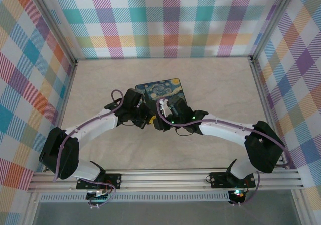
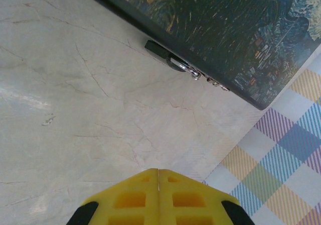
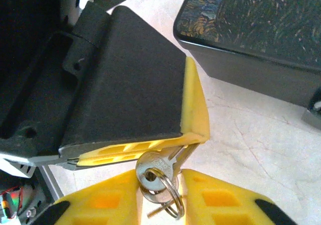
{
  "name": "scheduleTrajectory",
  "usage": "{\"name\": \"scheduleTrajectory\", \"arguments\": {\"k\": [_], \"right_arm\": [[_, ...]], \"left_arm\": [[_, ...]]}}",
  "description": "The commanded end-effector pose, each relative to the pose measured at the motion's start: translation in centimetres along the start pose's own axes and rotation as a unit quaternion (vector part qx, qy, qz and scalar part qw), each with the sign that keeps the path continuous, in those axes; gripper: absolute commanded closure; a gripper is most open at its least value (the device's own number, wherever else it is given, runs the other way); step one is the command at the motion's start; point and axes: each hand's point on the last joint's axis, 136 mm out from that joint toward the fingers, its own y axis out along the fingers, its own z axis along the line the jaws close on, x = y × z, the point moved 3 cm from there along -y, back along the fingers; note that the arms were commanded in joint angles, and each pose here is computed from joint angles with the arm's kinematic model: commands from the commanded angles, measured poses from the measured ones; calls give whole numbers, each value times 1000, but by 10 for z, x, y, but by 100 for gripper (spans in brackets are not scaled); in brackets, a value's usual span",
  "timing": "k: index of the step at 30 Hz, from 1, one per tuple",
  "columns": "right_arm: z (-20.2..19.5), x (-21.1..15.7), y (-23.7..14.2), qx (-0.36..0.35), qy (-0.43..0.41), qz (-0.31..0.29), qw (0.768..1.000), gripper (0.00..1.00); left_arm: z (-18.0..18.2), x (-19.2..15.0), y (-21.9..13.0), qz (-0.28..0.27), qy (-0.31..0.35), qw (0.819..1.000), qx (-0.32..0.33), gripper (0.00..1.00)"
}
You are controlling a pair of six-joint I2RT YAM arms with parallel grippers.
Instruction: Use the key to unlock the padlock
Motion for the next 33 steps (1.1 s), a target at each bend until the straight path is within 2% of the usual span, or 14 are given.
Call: {"name": "scheduleTrajectory", "arguments": {"k": [1, 8, 9, 11, 15, 18, 20, 24, 27, 30, 33], "right_arm": [[-3, 5, 2, -13, 6, 0, 1000, 82], [-8, 2, 0, -29, 40, 6, 999, 90], [-8, 1, 0, -29, 46, 7, 998, 90], [-8, 0, -1, -27, 60, 6, 998, 90], [-19, -2, -5, -25, 123, -1, 992, 90], [-31, -4, -10, -32, 185, -4, 982, 90], [-38, -6, -14, -43, 218, -1, 975, 90], [-49, -10, -19, -66, 283, 1, 957, 90], [-58, -15, -22, -87, 336, 1, 938, 90], [-67, -17, -25, -104, 381, -3, 919, 90], [-79, -15, -26, -119, 431, -7, 895, 89]], "left_arm": [[-5, -1, -6, 0, 14, 1000, 4, 100], [-6, 1, -14, -16, 36, 999, 18, 100], [-7, 1, -14, -17, 38, 999, 18, 98], [-8, 1, -15, -18, 42, 999, 18, 87], [-8, 3, -15, -17, 55, 998, 26, 57], [-6, 12, -19, -24, 71, 997, 33, 46], [-7, 21, -23, -31, 94, 994, 40, 42], [-10, 31, -31, -52, 168, 982, 67, 39], [-15, 33, -37, -64, 235, 967, 73, 45], [-28, 23, -40, -58, 314, 947, 25, 57], [-43, -7, -38, -1, 414, 910, -39, 63]]}}
